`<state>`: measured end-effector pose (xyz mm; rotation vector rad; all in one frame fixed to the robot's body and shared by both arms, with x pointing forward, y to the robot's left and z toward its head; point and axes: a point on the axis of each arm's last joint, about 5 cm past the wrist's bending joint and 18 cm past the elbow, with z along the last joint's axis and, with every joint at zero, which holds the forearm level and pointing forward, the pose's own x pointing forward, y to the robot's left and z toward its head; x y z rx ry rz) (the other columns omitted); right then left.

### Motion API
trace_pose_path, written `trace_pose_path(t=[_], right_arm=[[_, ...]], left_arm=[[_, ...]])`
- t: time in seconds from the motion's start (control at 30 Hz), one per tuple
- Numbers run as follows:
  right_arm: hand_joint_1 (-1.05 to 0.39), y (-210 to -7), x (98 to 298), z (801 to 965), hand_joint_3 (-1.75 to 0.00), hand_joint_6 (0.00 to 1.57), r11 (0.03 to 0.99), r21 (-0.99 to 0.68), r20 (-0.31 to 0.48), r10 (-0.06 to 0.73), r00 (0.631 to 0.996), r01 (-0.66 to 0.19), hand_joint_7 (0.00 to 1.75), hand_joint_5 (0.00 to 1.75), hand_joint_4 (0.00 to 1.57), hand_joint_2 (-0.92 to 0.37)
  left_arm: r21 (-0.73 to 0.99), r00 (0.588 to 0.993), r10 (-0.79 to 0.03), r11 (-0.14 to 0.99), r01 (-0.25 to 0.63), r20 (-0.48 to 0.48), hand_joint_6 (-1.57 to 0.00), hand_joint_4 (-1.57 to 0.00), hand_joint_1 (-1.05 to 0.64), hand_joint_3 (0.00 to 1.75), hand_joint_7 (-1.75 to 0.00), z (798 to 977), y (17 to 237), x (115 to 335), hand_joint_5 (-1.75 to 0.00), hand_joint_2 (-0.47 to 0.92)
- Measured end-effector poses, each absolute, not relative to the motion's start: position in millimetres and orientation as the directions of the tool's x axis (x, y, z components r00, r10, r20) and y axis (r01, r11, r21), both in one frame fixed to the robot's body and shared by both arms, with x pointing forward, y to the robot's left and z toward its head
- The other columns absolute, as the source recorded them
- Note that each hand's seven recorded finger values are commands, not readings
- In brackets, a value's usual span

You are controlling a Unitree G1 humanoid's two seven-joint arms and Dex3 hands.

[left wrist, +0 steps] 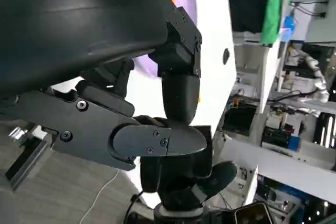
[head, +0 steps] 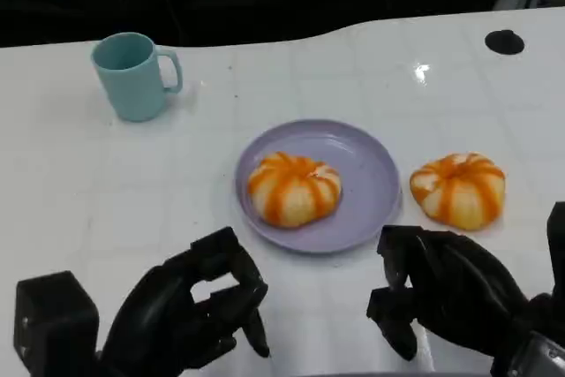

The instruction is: Grasp the bread from the table and place it into the plate.

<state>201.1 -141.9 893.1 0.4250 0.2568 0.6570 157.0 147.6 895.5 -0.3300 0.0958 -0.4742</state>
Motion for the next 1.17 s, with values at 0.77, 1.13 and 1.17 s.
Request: trace_pose_path(t=[0.77, 1.13, 1.17], right_arm=[[-0.95, -143, 205, 890.2, -0.74, 1.1, 0.707, 0.456, -0.086, 0.639, 0.764, -0.54, 1.58, 1.62, 1.29, -0.69], [-0.95, -143, 206, 889.2, -0.75, 1.09, 0.711, 0.452, -0.086, 0.637, 0.766, -0.54, 1.58, 1.63, 1.28, -0.69], [-0.95, -143, 206, 889.1, -0.75, 1.1, 0.711, 0.452, -0.086, 0.636, 0.766, -0.539, 1.58, 1.63, 1.28, -0.69]], left_arm=[[-0.422, 0.875, -0.481, 0.806, 0.416, -0.057, -0.63, -0.87, -0.62, 0.24, -1.75, 877.7, 149, 161, -1.75, 0.92], [-0.422, 0.869, -0.493, 0.797, 0.433, -0.04, -0.65, -0.89, -0.63, 0.24, -1.75, 876.0, 150, 164, -1.75, 0.92], [-0.423, 0.869, -0.494, 0.796, 0.433, -0.039, -0.65, -0.89, -0.63, 0.25, -1.75, 875.6, 150, 163, -1.75, 0.92]])
